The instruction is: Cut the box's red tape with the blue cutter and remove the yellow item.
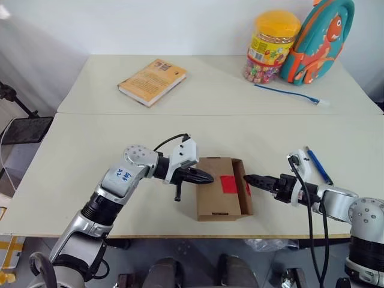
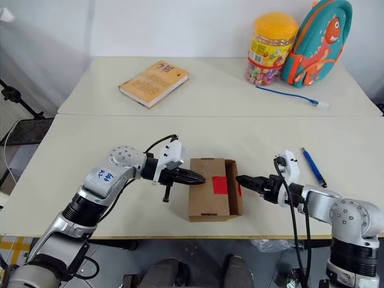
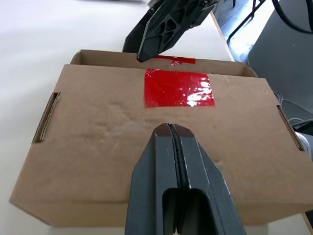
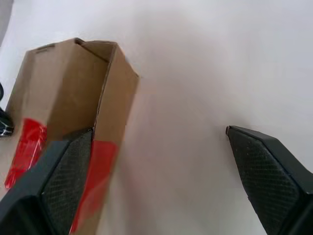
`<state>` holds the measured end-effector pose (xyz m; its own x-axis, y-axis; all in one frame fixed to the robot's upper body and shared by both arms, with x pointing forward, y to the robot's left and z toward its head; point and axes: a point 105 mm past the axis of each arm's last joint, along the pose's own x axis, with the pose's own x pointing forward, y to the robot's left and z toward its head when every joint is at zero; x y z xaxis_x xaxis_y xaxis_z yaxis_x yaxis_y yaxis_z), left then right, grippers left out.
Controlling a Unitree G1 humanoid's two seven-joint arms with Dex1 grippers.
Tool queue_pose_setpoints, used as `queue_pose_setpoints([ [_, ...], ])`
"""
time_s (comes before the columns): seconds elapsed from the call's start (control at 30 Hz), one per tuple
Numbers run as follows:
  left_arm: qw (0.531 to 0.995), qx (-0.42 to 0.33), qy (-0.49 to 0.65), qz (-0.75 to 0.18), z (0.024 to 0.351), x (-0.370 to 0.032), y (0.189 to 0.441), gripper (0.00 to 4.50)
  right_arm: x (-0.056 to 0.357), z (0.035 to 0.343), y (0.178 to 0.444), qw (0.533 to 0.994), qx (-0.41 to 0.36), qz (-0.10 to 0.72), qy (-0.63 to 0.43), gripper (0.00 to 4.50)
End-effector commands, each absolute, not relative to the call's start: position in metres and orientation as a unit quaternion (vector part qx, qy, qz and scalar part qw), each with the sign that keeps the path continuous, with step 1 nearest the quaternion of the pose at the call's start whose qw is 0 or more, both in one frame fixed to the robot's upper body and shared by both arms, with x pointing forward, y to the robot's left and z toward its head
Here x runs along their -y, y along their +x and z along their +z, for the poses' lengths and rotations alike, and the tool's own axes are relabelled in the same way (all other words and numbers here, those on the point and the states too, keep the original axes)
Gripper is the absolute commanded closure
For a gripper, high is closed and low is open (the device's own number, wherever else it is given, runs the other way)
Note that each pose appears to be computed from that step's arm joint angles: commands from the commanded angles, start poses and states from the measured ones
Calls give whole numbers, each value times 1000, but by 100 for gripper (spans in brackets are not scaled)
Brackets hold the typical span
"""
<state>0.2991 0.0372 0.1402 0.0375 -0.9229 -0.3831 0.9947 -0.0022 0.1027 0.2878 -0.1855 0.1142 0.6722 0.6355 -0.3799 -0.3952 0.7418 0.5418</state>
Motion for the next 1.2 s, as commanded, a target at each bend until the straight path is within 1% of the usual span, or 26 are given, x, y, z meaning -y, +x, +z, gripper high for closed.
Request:
queue_pose_setpoints([
  [0.03, 700, -184, 181, -666, 103, -47, 299, 450, 193, 110, 288, 900, -297, 261, 181, 2],
  [0.1, 701, -184, 183, -664, 102, -48, 299, 450, 193, 109, 289, 905, -302, 259, 149, 2],
  [0.17, 702, -181, 190, -662, 103, -47, 300, 450, 190, 110, 289, 911, -303, 264, 92, 2],
  [0.27, 706, -171, 203, -657, 105, -41, 305, 450, 182, 120, 291, 918, -286, 276, 1, 2],
  [0.3, 707, -169, 205, -655, 106, -39, 306, 450, 181, 123, 292, 918, -281, 278, -36, 2],
  [0.33, 708, -169, 209, -654, 106, -38, 306, 450, 182, 123, 291, 913, -281, 276, -108, 2],
  [0.43, 703, -172, 217, -654, 103, -36, 305, 450, 187, 118, 291, 890, -272, 275, -241, 2],
  [0.5, 701, -174, 219, -656, 101, -36, 304, 450, 187, 114, 291, 880, -266, 280, -276, 2],
  [0.57, 702, -175, 216, -656, 101, -36, 303, 450, 184, 105, 289, 875, -267, 287, -284, 2],
  [0.67, 702, -174, 215, -657, 101, -35, 302, 450, 180, 93, 283, 877, -272, 298, -259, 2],
  [0.77, 704, -173, 212, -655, 102, -35, 302, 450, 177, 99, 281, 901, -271, 299, -162, 2],
  [0.83, 704, -173, 212, -655, 102, -36, 302, 450, 192, 110, 281, 907, -285, 304, -56, 2],
  [0.87, 704, -172, 212, -655, 103, -36, 302, 450, 195, 114, 280, 906, -286, 310, -21, 2],
  [0.93, 702, -172, 214, -657, 103, -37, 302, 450, 201, 117, 277, 891, -308, 329, 49, 2],
  [1.03, 700, -171, 216, -659, 103, -37, 303, 450, 200, 118, 278, 871, -329, 348, 111, 2],
  [1.07, 700, -170, 217, -659, 103, -36, 303, 450, 195, 119, 280, 863, -330, 359, 131, 2],
  [1.13, 701, -165, 217, -659, 105, -35, 304, 450, 183, 120, 285, 850, -336, 378, 147, 2],
  [1.2, 706, -160, 217, -655, 107, -35, 307, 450, 175, 114, 287, 838, -355, 391, 136, 2],
])
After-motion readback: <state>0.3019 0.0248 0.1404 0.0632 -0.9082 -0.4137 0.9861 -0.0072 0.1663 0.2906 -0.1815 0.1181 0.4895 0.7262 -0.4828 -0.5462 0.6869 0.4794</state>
